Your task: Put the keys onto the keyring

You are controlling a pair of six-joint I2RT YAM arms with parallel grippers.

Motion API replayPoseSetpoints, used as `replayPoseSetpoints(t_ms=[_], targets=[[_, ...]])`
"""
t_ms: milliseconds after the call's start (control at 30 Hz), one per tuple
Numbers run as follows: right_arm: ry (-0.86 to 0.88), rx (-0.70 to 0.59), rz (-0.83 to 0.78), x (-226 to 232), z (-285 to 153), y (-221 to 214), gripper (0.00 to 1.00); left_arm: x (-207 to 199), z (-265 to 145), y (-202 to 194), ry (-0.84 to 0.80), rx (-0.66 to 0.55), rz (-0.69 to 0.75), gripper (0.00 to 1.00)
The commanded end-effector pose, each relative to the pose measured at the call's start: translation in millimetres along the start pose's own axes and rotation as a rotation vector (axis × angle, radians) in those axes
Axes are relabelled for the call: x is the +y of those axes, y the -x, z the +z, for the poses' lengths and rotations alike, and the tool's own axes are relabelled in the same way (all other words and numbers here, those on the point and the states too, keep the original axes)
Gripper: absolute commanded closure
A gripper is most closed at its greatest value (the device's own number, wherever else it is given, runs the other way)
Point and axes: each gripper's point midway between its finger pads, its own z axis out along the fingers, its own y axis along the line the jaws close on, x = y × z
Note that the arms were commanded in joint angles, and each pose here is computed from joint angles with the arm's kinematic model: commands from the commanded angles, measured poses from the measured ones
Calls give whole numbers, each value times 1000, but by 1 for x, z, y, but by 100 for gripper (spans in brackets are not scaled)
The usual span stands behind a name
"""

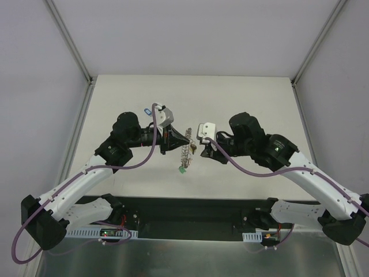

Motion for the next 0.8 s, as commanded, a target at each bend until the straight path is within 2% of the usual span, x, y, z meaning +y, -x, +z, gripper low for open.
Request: replayPoseSetpoints(t_ms=[0, 100, 133, 233, 300, 433, 767], targets=[[-47, -143, 26, -8, 3, 30, 98, -4, -3, 34, 19, -146, 20, 100], [-151, -175, 24, -23, -2, 31, 74, -2, -4, 33, 37, -145, 13, 100], [-173, -182, 27, -26, -3, 31, 63, -1, -5, 32, 42, -146, 8, 100], [-234, -225, 54, -34, -5, 34, 51, -1, -5, 32, 48, -146, 4, 100], [-292, -243, 100, -43, -3, 31, 50, -2, -5, 32, 42, -144, 6, 100], [-279, -260, 113, -42, 0, 31, 51, -6, -5, 28, 14, -124, 24, 100], [30, -298, 95, -18, -9, 48, 51, -24, -10, 23, -92, -79, 116, 100]])
